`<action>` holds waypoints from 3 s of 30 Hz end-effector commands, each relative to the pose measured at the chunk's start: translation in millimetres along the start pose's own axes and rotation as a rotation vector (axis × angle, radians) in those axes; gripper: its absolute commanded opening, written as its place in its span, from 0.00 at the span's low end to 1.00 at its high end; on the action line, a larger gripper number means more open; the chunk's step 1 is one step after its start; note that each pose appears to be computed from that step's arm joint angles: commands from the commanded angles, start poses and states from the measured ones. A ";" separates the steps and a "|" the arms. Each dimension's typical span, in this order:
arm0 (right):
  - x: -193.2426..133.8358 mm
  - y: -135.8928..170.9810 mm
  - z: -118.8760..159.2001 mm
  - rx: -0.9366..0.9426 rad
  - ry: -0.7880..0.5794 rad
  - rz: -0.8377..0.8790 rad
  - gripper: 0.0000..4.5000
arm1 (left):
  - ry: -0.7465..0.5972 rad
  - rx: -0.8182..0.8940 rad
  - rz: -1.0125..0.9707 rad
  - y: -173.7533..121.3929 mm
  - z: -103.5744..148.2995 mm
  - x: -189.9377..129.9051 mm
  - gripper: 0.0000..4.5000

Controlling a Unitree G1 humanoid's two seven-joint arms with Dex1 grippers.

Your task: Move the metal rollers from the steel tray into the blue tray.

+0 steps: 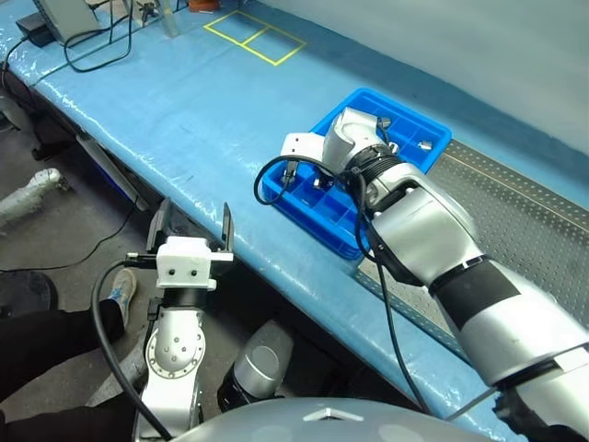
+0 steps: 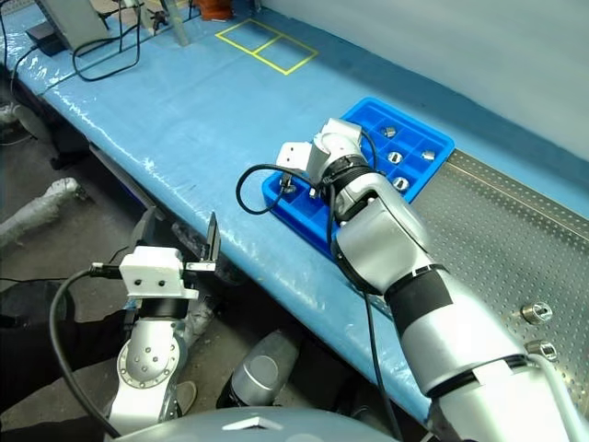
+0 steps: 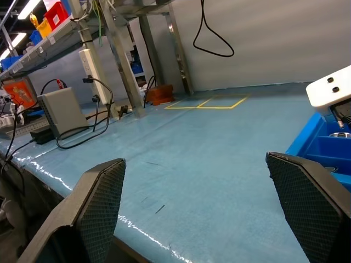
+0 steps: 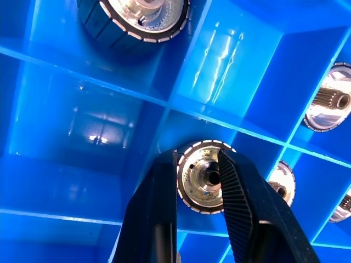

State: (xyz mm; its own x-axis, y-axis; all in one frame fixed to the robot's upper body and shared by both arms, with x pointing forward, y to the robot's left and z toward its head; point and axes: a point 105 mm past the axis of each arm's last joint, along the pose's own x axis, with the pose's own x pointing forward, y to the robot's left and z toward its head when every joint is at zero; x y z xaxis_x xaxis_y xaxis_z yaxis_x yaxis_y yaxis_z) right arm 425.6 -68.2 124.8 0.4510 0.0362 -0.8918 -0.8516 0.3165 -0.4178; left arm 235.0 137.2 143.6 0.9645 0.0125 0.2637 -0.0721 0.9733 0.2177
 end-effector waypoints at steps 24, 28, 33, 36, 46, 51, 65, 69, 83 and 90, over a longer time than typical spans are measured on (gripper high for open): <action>-34.7 -24.8 9.3 -0.104 -0.031 -0.030 0.17 | -0.078 -0.003 -0.057 -6.0 14.1 12.2 1.00; -45.7 -33.5 12.8 -0.151 -0.035 -0.064 0.17 | -0.089 -0.003 -0.083 -10.1 15.4 16.1 1.00; -58.4 -40.4 19.8 -0.199 -0.057 -0.088 0.17 | -0.103 0.002 -0.117 -12.6 16.7 21.3 1.00; -63.4 -45.3 19.7 -0.215 -0.057 -0.109 0.17 | -0.110 0.004 -0.128 -13.4 17.9 23.4 1.00; -77.6 -51.5 38.7 -0.253 -0.247 -0.131 0.17 | -0.108 -0.009 -0.161 -17.8 14.7 31.4 1.00; -73.8 -56.2 33.4 -0.209 -0.297 -0.148 0.17 | -0.117 -0.011 -0.197 -21.1 15.4 37.6 1.00; -70.3 -52.0 46.0 0.094 -0.506 -0.086 0.58 | -0.102 -0.019 -0.241 -29.4 11.9 37.6 1.00; -71.6 -49.2 56.0 0.196 -0.579 -0.063 0.58 | -0.093 -0.016 -0.238 -28.5 10.4 36.3 1.00; -48.2 -46.9 59.8 0.462 -0.665 -0.115 0.58 | -0.065 -0.010 -0.223 -26.8 6.7 30.6 1.00; -41.8 -44.4 63.9 0.559 -0.710 -0.119 0.58 | -0.035 -0.001 -0.200 -21.8 3.2 23.5 1.00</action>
State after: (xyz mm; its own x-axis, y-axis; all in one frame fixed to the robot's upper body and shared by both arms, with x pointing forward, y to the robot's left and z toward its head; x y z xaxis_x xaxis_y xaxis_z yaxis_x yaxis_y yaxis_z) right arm 459.5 -30.4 178.2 0.7252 0.4632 -0.5094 -0.6218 0.7583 -0.1958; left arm 263.8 115.9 132.8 0.9619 -0.1940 0.1928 0.1412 0.9559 0.2574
